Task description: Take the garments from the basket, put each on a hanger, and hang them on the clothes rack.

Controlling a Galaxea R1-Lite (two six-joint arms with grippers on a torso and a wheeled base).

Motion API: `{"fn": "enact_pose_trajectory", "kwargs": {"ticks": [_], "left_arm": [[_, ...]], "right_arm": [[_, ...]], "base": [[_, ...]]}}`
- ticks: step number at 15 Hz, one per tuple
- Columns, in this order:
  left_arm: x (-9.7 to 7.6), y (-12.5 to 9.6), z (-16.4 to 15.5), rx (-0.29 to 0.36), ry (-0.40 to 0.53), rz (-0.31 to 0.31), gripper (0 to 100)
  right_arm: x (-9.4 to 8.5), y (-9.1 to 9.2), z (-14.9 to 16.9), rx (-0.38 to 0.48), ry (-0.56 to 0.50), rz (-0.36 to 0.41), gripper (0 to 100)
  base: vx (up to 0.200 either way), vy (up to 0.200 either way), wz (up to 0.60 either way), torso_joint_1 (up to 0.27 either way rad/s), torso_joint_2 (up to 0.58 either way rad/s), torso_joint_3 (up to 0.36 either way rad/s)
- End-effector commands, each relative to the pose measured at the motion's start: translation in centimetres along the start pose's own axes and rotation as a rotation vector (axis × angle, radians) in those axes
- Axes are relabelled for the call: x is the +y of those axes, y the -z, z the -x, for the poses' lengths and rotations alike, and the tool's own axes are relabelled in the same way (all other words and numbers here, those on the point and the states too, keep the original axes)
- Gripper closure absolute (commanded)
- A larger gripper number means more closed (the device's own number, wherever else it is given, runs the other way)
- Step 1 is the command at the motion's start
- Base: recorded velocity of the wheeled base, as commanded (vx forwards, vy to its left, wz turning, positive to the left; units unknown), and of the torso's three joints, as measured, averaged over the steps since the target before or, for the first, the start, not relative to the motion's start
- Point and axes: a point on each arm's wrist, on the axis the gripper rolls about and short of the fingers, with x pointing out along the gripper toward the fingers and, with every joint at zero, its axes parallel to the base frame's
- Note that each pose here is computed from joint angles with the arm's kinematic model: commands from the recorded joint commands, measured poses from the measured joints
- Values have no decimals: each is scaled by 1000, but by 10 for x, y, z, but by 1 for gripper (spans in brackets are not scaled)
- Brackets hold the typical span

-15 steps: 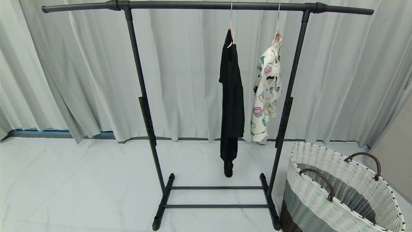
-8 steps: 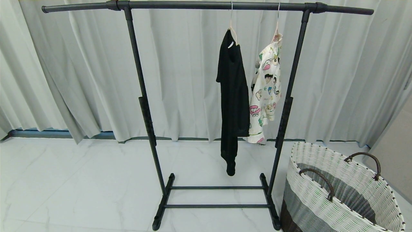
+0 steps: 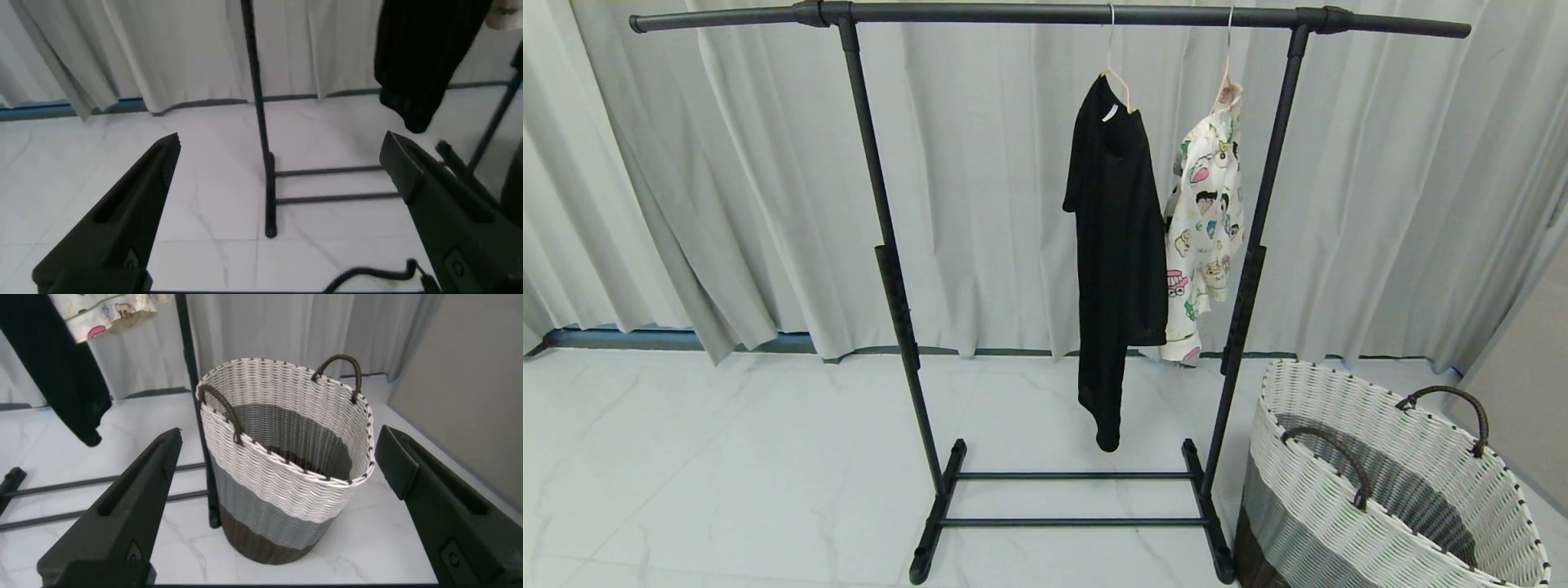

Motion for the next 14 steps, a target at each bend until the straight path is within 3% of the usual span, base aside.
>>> {"fn": "enact_pose_trajectory", "kwargs": {"ticks": [1,3,5,7,9,11,13,14], "left_arm": [[-1,-1,-4,46,73,-1,0],[-1,1,2,-12,15,-7,0],[3,-3,1,-25,-147,-17,0],[2,-2,1,-13,-100,-8,0],[-2,0,1,0,74,15,0],[-1,1,2,-3,41,16,0],[1,-1,1,-24,-67,25,0],[1,0,1,-11,-70,56,0]], "right_arm": [[0,0,0,-1,1,1,0],[0,0,0,-1,1,-4,0],[0,0,0,-1,1,-4,0],[0,0,0,-1,1,-4,0],[0,0,0,-1,2,-4,0],[0,0,0,-1,1,-4,0],[0,0,0,-1,1,-4,0],[0,0,0,-1,1,-4,0]], "base": [[0,0,0,0,0,0],[0,0,0,0,0,0],[0,0,0,0,0,0],[0,0,0,0,0,0],[0,0,0,0,0,0],[0,0,0,0,0,0],[0,0,0,0,0,0],[0,0,0,0,0,0]]}}
